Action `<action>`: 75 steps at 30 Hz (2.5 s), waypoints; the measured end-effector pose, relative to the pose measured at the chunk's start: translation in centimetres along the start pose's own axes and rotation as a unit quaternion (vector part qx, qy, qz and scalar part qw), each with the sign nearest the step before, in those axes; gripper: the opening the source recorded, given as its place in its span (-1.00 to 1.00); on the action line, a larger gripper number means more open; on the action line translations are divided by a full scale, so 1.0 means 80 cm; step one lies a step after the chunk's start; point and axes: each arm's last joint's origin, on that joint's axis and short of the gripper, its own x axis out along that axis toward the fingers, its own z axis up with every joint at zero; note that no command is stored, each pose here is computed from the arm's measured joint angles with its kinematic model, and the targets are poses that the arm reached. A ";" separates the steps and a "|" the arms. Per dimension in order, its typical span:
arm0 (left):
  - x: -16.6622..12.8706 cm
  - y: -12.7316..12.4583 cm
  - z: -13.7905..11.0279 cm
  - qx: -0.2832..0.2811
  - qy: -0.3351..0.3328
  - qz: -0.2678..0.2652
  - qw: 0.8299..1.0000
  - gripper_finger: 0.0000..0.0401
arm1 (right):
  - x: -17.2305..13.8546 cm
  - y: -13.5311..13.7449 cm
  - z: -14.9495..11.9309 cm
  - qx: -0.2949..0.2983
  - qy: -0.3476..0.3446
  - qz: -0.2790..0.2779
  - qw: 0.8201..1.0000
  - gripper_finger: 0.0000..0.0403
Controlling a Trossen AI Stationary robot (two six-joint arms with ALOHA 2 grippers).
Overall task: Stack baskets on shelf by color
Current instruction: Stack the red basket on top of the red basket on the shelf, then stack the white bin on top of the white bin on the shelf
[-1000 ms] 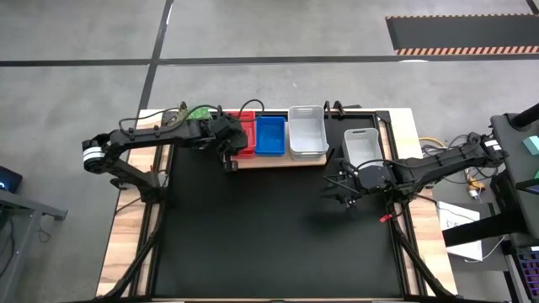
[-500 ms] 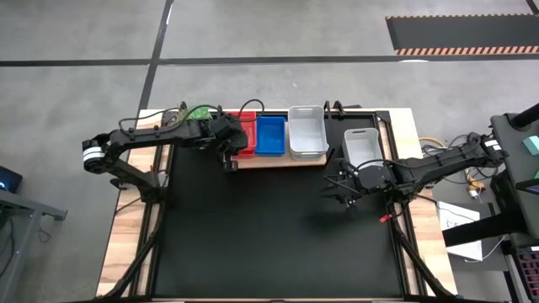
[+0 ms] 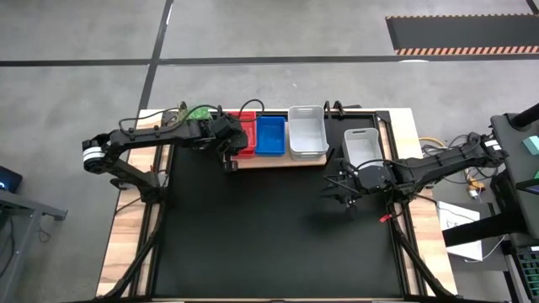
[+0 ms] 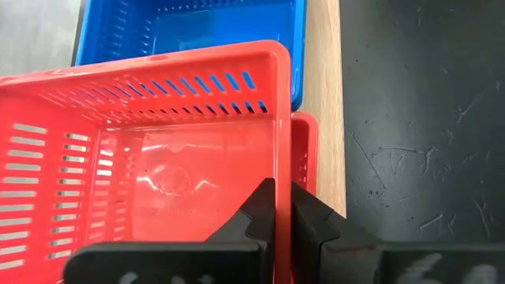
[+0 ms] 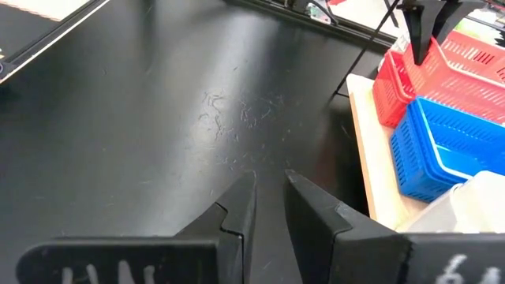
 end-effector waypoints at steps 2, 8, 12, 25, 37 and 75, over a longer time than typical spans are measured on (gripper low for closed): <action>0.000 0.000 0.000 0.000 0.000 0.000 1.000 -0.99 | 0.000 0.000 0.000 0.000 0.000 0.000 1.000 -0.71; 0.000 0.000 0.000 -0.004 0.000 0.000 1.000 -0.76 | 0.000 0.000 0.000 0.000 0.000 0.000 1.000 -0.71; -0.001 0.000 0.000 -0.014 -0.001 0.000 1.000 -0.55 | 0.000 0.000 0.000 0.000 0.000 0.000 1.000 -0.71; -0.043 -0.007 0.035 -0.037 -0.077 -0.016 0.996 -0.40 | 0.000 0.000 0.000 0.000 0.001 0.000 1.000 -0.71; -0.069 -0.079 0.077 0.027 -0.228 -0.067 0.971 -0.40 | 0.000 -0.002 -0.001 0.062 0.005 -0.025 0.998 -0.71; -0.069 -0.099 0.083 0.171 -0.399 0.022 0.901 -0.40 | -0.033 -0.011 -0.036 0.187 0.495 -0.104 0.842 -0.31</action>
